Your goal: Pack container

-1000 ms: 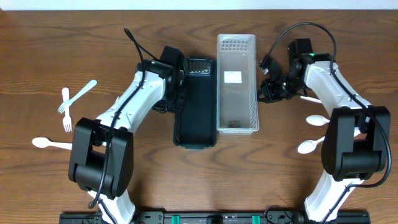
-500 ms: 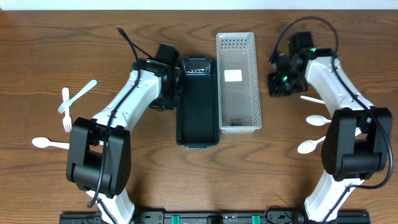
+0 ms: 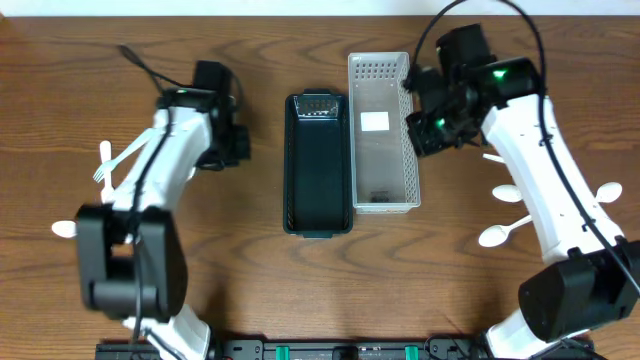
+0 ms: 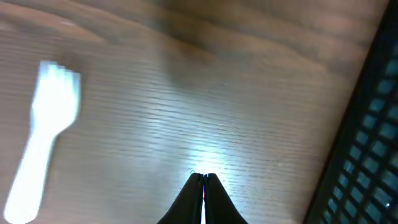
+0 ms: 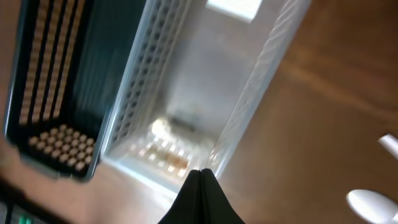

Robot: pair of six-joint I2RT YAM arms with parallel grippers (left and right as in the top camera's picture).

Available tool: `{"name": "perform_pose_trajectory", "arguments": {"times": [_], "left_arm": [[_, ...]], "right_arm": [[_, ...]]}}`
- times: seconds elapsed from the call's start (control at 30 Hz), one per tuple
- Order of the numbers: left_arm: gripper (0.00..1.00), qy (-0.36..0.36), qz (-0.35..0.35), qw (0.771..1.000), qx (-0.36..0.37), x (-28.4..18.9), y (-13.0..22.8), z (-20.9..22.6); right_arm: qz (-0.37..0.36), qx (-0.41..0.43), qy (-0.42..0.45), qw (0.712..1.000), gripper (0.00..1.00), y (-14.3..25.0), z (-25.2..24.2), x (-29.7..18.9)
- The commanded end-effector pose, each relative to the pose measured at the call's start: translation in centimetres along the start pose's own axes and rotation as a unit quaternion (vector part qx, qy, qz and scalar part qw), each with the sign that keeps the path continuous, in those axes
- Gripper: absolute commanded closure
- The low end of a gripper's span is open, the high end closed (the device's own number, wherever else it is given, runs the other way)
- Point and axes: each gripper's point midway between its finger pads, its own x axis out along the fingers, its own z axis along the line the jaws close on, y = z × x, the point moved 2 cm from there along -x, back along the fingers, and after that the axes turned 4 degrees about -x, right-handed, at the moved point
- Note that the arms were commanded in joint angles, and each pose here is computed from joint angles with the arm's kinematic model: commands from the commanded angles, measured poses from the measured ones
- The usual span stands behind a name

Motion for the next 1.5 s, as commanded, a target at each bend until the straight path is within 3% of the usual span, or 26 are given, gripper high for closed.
{"name": "perform_pose_trajectory", "arguments": {"times": [0.0,0.3,0.7,1.07,1.1,1.17,1.33,1.43,1.47], "left_arm": [[0.94,0.014,-0.088,0.996,-0.023,-6.1,-1.4,0.8],[0.94,0.025,-0.193,0.980,-0.032,-14.0,-0.6,2.0],[0.94,0.017,-0.179,0.983,-0.032,-14.1,0.4,2.3],[0.94,0.017,-0.179,0.983,-0.032,-14.1,0.4,2.4],[0.91,0.017,-0.179,0.983,-0.032,-14.1,0.4,2.4],[0.71,0.017,-0.179,0.983,-0.032,-14.1,0.4,2.4],[0.46,0.018,-0.179,0.983,-0.032,-14.1,0.4,2.3],[0.45,0.017,-0.179,0.983,-0.032,-14.1,0.4,2.4],[0.45,0.017,-0.177,0.983,-0.032,-14.0,0.5,2.4]], "right_arm": [[0.026,-0.025,-0.009,0.999,0.98,1.0,1.1,1.2],[0.066,-0.058,-0.031,0.996,0.98,3.5,3.7,6.0],[0.136,-0.058,-0.047,0.988,0.99,9.0,4.8,10.8],[0.109,-0.064,-0.048,0.991,0.98,7.9,4.9,11.3],[0.099,-0.066,-0.046,0.992,0.96,7.4,4.8,11.3],[0.070,-0.062,-0.035,0.995,0.96,5.8,4.3,11.1],[-0.034,0.001,0.079,0.996,0.91,-1.1,0.0,6.1],[-0.110,0.070,0.149,0.980,0.88,-5.0,-3.5,-0.3],[-0.127,0.091,0.163,0.974,0.71,-5.6,-4.4,-2.0]]}}
